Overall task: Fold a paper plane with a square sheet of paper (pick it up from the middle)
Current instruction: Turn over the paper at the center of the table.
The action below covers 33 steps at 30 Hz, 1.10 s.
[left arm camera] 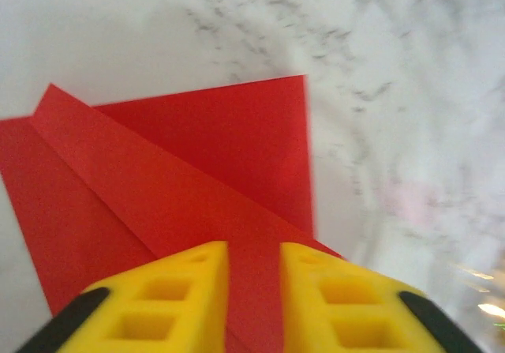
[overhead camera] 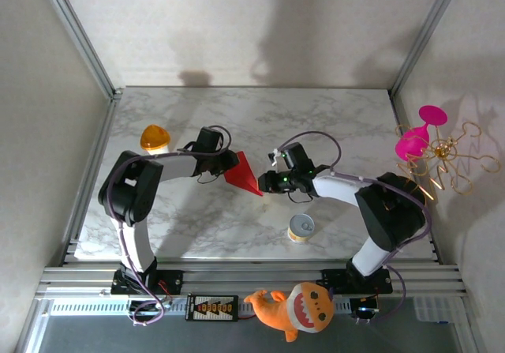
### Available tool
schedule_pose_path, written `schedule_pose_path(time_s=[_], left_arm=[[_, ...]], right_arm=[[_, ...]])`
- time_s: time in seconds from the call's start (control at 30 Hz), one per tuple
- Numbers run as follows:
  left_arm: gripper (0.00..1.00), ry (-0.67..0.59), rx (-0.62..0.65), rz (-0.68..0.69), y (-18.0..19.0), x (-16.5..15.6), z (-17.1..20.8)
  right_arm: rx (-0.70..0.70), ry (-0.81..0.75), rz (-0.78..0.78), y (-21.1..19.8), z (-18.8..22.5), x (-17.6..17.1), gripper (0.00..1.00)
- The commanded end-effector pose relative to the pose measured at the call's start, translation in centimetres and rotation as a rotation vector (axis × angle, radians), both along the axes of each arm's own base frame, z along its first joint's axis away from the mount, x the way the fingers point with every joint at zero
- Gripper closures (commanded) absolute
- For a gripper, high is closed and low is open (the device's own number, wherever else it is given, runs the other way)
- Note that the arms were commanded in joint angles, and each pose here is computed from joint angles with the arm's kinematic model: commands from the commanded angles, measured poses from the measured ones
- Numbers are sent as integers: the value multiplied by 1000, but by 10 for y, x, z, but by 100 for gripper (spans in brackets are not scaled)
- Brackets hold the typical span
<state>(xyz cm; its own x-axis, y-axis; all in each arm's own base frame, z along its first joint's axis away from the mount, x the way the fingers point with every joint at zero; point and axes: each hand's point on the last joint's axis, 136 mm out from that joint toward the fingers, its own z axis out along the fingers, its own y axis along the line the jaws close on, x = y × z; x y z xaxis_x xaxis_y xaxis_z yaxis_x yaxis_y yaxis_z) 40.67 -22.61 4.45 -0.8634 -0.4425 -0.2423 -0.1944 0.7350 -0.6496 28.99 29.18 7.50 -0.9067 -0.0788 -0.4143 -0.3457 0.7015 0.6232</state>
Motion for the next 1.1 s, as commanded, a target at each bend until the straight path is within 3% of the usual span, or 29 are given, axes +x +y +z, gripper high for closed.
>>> schedule_pose_path(time_s=[0.0, 0.13, 0.33, 0.5, 0.63, 0.87, 1.07], left_arm=[[67, -98, -136, 81, 0, 8, 59], [57, -127, -141, 166, 23, 3, 74], [44, -103, -162, 270, 51, -16, 65], [28, -115, -204, 266, 53, -31, 60], [23, -114, -214, 267, 54, -36, 57], [18, -110, -214, 259, 53, -38, 54], [14, -155, -237, 242, 53, -36, 64]], right_arm=[[44, -86, -70, 1, 20, 29, 66], [36, -77, -41, 12, 12, 44, 63], [17, -87, 33, 31, -3, 66, 63], [27, -77, 79, 45, -17, 79, 64], [42, -68, 104, 53, -24, 84, 66], [54, -59, 138, 55, -34, 84, 74], [115, -75, 177, 58, -22, 80, 91]])
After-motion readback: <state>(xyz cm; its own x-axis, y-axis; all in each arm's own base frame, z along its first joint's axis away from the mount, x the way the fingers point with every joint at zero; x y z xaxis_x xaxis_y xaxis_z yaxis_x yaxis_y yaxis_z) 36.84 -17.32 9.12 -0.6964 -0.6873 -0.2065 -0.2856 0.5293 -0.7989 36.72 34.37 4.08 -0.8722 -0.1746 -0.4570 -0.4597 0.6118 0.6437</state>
